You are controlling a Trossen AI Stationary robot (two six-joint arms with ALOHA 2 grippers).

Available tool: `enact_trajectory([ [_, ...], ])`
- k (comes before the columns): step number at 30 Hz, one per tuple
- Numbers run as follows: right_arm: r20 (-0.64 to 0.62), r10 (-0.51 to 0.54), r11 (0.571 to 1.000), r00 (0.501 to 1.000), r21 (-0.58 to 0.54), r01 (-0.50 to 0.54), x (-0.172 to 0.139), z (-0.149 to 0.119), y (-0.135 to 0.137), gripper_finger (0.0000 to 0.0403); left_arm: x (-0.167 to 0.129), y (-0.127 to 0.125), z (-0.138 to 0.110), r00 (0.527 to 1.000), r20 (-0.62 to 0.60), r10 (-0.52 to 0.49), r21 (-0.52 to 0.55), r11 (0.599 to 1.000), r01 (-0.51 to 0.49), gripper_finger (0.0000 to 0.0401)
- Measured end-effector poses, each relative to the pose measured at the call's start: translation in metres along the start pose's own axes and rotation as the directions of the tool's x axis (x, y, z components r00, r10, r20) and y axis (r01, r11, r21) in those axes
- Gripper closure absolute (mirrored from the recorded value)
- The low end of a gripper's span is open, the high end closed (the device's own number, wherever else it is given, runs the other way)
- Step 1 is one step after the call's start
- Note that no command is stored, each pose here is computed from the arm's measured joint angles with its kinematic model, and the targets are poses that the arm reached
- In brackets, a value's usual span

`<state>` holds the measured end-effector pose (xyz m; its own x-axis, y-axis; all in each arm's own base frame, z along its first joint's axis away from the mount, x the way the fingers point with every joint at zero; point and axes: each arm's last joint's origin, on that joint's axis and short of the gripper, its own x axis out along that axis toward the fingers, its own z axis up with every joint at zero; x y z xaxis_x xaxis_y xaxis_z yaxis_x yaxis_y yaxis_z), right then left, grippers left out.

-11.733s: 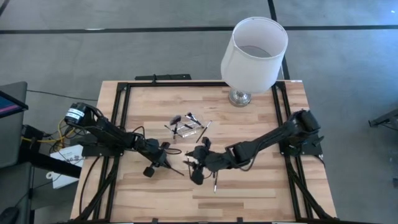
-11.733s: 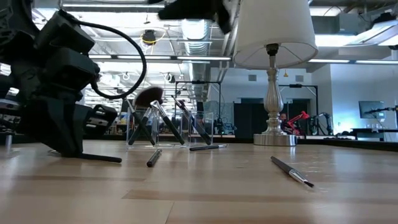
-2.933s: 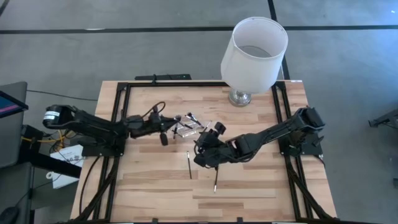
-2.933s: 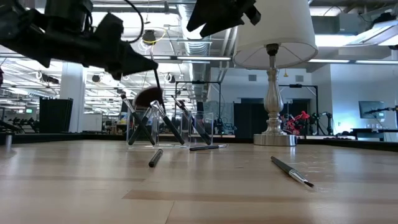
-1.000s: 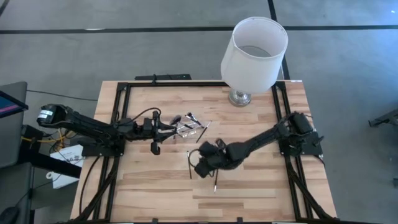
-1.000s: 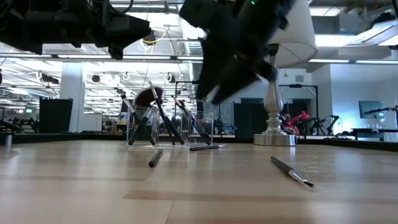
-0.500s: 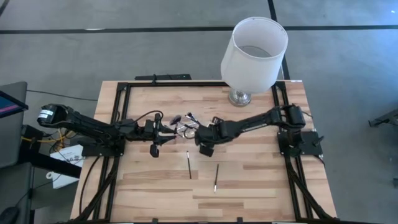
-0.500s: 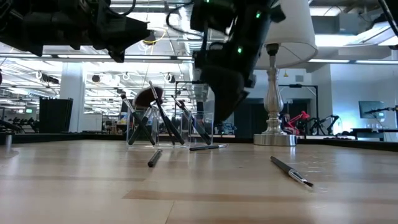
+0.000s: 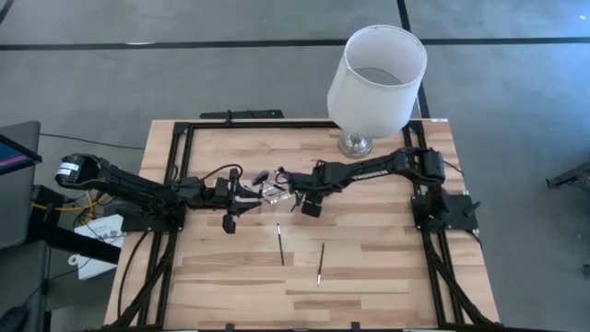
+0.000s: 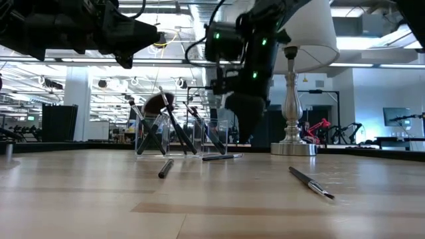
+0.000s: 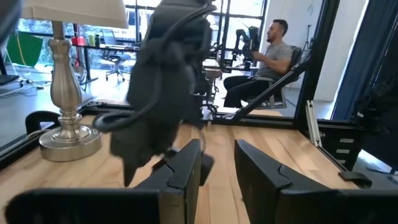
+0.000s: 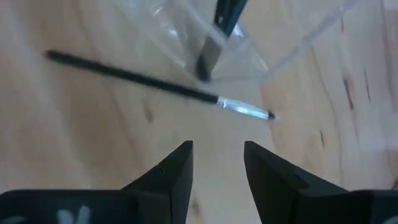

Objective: Put items in baskets/containers
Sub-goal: Put the foundation brush into the left transparent organizer

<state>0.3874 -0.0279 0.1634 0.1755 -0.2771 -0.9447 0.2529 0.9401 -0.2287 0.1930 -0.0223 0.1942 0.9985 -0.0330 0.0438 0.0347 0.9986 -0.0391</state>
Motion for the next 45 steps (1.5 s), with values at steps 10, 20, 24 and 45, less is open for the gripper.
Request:
enact_trajectory([
  [10, 0.009, -0.038, 0.989, 0.999, -0.145, 0.039, 0.016, 0.005, -0.006, 0.0302, -0.001, -0.004, -0.001, 1.0, -0.008, -0.023, 0.001, 1.0, 0.023, 0.0306],
  [20, -0.028, 0.019, 0.982, 0.999, -0.186, -0.024, 0.029, 0.005, -0.019, 0.0256, -0.002, -0.004, -0.002, 1.0, -0.014, -0.021, 0.004, 1.0, 0.021, 0.0306],
  [24, -0.004, 0.031, 0.964, 1.0, -0.266, -0.031, 0.029, 0.008, -0.02, 0.0235, -0.002, -0.004, -0.002, 1.0, -0.014, -0.021, 0.004, 1.0, 0.021, 0.0306],
  [45, -0.017, 0.241, 0.896, 0.97, -0.379, -0.23, 0.03, 0.008, -0.033, 0.0218, -0.002, -0.004, -0.002, 1.0, -0.014, -0.02, 0.024, 1.0, 0.02, 0.0306],
])
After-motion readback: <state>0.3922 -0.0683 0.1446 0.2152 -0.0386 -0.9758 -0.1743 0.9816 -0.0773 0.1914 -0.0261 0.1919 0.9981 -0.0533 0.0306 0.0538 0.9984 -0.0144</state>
